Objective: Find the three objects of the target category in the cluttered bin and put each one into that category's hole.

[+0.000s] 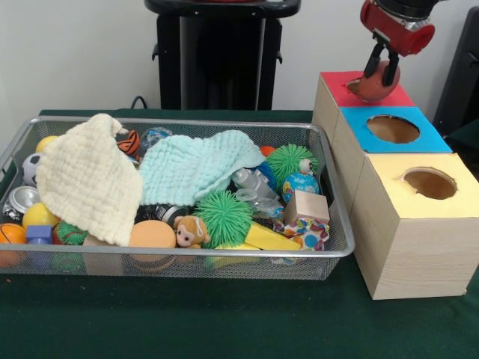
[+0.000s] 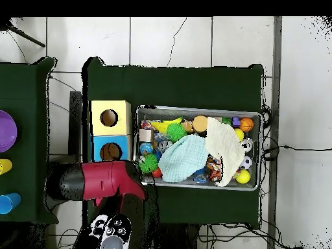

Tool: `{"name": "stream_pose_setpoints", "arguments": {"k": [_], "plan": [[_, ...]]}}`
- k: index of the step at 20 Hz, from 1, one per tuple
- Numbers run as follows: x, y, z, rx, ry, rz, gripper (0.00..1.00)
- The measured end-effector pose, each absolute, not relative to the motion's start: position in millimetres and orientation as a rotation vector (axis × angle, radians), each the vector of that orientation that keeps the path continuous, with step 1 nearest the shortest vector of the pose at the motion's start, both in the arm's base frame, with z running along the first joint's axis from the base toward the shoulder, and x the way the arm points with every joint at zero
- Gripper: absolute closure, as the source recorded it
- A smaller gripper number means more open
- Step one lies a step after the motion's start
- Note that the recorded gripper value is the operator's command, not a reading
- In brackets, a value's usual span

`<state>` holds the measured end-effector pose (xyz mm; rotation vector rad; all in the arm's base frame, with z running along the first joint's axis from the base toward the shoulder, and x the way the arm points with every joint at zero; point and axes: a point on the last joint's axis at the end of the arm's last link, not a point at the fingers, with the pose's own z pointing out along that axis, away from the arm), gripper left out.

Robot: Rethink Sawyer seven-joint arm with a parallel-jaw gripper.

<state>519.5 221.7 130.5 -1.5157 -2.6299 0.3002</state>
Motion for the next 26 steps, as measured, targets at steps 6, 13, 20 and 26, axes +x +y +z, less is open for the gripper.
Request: {"name": "stream_pose_setpoints", "arguments": {"k": [6, 13, 20, 26], "plan": [[517, 230, 134, -1.499, -2.647, 0.295, 1.00], [513, 240, 133, -1.479, -2.671, 0.287, 1.00], [513, 243, 128, -1.485, -2.715, 0.249, 1.00], [515, 242, 122, -1.505, -2.759, 0.202, 1.00]]}}
